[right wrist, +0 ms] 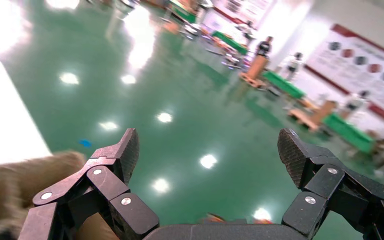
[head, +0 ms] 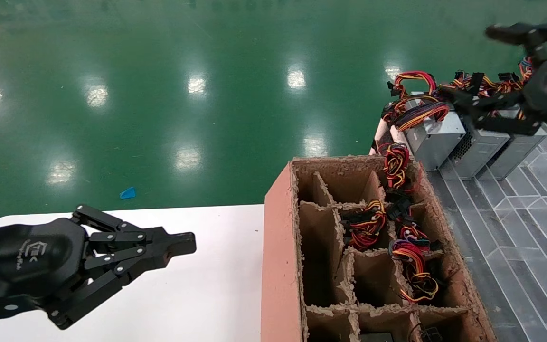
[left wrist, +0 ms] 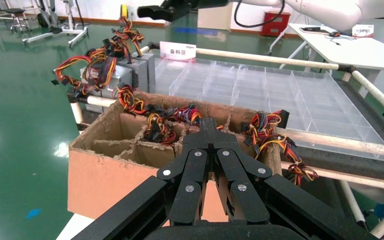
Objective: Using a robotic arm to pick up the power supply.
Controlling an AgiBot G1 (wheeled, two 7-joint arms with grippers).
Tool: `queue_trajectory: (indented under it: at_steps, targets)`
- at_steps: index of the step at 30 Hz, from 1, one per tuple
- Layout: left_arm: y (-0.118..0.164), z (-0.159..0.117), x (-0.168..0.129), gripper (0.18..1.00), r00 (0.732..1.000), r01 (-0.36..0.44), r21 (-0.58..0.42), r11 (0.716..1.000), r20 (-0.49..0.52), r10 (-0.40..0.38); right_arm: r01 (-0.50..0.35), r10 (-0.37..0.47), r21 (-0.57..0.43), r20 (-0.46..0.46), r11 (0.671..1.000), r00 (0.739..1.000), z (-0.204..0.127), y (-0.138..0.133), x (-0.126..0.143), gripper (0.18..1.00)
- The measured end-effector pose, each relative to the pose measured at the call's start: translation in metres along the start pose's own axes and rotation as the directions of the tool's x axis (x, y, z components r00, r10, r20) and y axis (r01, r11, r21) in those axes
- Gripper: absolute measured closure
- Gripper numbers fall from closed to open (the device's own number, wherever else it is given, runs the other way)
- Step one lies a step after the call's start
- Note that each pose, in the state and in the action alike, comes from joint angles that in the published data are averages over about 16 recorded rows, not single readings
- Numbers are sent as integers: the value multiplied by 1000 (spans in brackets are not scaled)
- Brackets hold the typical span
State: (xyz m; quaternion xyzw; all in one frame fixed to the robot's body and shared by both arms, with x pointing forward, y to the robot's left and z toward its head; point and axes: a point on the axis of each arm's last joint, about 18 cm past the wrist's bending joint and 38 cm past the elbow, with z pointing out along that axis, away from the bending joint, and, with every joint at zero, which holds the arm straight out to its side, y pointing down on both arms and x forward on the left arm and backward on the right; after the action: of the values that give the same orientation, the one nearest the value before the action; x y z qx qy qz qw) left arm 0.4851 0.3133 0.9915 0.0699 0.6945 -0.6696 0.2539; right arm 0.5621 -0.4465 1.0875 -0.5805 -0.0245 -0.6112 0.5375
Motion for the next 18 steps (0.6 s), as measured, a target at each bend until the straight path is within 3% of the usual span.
queue_trajectory:
  at_steps: [9,14,18]
  targets:
    - [0,0,0,963,1000,0,0,1000,0,0,-138,125,52,193,989,973,11,-19,-52,179]
    - [0,0,0,921,1000,0,0,1000,0,0,-224,196,56,310,973,930,14,-29,-85,179]
    - [0,0,0,860,1000,0,0,1000,0,0,-294,251,45,404,955,880,14,-39,-112,179]
